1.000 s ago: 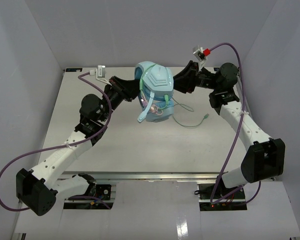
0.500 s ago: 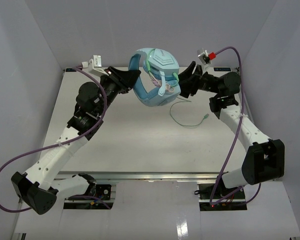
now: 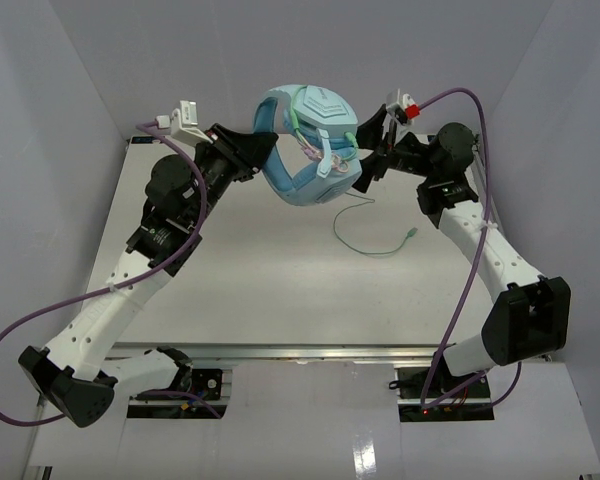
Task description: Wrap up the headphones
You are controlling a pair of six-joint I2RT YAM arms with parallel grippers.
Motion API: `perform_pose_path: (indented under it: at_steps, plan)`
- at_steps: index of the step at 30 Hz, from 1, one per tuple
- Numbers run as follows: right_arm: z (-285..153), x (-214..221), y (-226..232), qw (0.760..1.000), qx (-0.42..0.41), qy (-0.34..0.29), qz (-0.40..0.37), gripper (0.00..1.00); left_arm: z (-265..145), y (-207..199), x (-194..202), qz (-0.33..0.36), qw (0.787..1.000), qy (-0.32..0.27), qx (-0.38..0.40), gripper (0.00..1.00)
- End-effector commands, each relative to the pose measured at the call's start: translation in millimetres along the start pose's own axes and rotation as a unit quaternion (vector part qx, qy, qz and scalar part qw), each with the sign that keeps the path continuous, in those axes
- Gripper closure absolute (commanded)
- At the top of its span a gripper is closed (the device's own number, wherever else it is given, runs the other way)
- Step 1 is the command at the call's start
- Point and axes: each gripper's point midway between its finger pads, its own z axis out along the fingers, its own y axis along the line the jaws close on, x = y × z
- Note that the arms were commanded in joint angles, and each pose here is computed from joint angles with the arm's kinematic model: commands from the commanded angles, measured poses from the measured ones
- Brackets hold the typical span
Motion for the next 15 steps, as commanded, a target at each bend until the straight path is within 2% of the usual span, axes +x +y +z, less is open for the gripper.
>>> perform_pose_path:
  at_steps: [1,8,15]
  plan:
    - [17.4,11.0,4.4,0.996,-0.031,0.029,-0.073,0.10,-10.0,-37.1,-33.6,-0.027,0.998,-0.037,0.041,1.00]
    - [21.2,48.1,17.0,0.995,-0.051,0.055,-0.069,0.09,-9.8,-39.3,-36.0,-0.029,0.998,-0.039,0.042,1.00]
    - [20.7,108.2,8.5,0.993,-0.054,0.098,-0.040,0.01,-9.5,-41.7,-40.5,-0.047,0.997,-0.045,0.039,1.00]
